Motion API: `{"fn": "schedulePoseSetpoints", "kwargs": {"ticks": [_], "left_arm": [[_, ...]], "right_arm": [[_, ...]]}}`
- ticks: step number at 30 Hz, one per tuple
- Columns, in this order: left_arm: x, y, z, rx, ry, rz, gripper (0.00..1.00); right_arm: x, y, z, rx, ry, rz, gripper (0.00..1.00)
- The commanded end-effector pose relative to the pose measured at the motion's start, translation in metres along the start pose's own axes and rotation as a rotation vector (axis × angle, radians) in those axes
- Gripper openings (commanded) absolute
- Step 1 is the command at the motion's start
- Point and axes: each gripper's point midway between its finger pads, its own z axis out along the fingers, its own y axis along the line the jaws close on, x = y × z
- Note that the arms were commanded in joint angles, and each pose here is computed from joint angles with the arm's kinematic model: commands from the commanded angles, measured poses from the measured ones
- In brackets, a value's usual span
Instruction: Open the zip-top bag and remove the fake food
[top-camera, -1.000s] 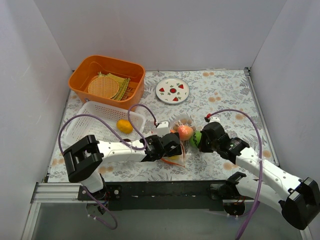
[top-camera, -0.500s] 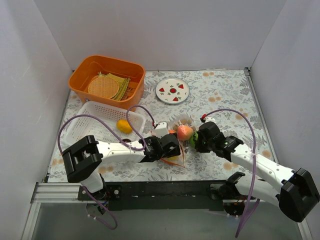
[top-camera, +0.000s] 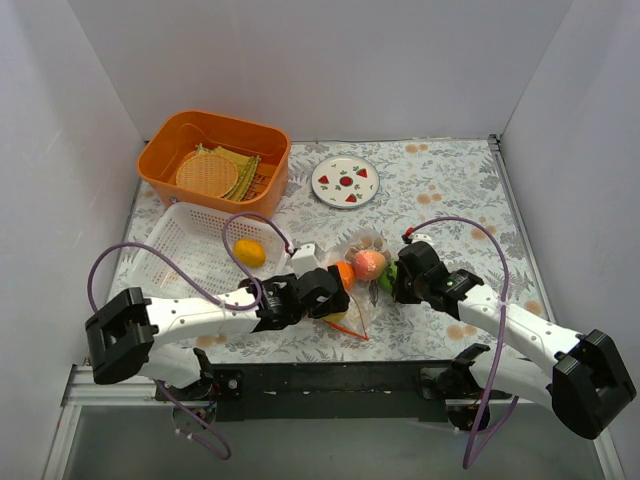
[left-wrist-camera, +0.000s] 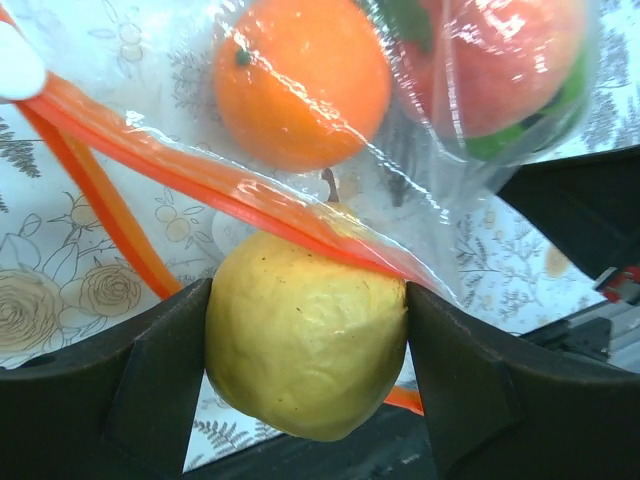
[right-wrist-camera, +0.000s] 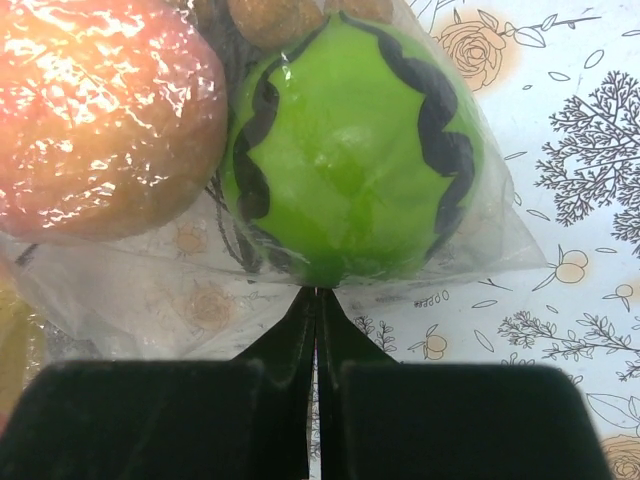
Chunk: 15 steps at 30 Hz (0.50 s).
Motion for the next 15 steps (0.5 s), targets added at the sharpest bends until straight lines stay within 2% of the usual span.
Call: {"fn": "schedulePoseSetpoints", "kwargs": {"ticks": [1, 6, 11, 15], "left_arm": [[-0.032, 0.004, -0.03, -0.047, -0.077, -0.057, 0.47], [-0.05, 0.044, -0.062, -0.224, -0.136, -0.091, 0.43], [-0.092, 0.057, -0.099, -0.22, -0.285, -0.193, 0.43], [-0.124, 0.093, -0.108, -0.32, -0.353, -0.254, 0.43]], "right_arm": [[-0.01, 0.006, -0.006, -0.037, -0.045, 0.0, 0.01], [-0.019, 0.011, -0.015, -0.062, -0.076, -0.009, 0.01], [-0.023, 0.014, -0.018, -0.069, -0.079, -0.02, 0.01], [-0.021, 0.013, -0.017, -0.07, -0.073, -0.027, 0.01]]}}
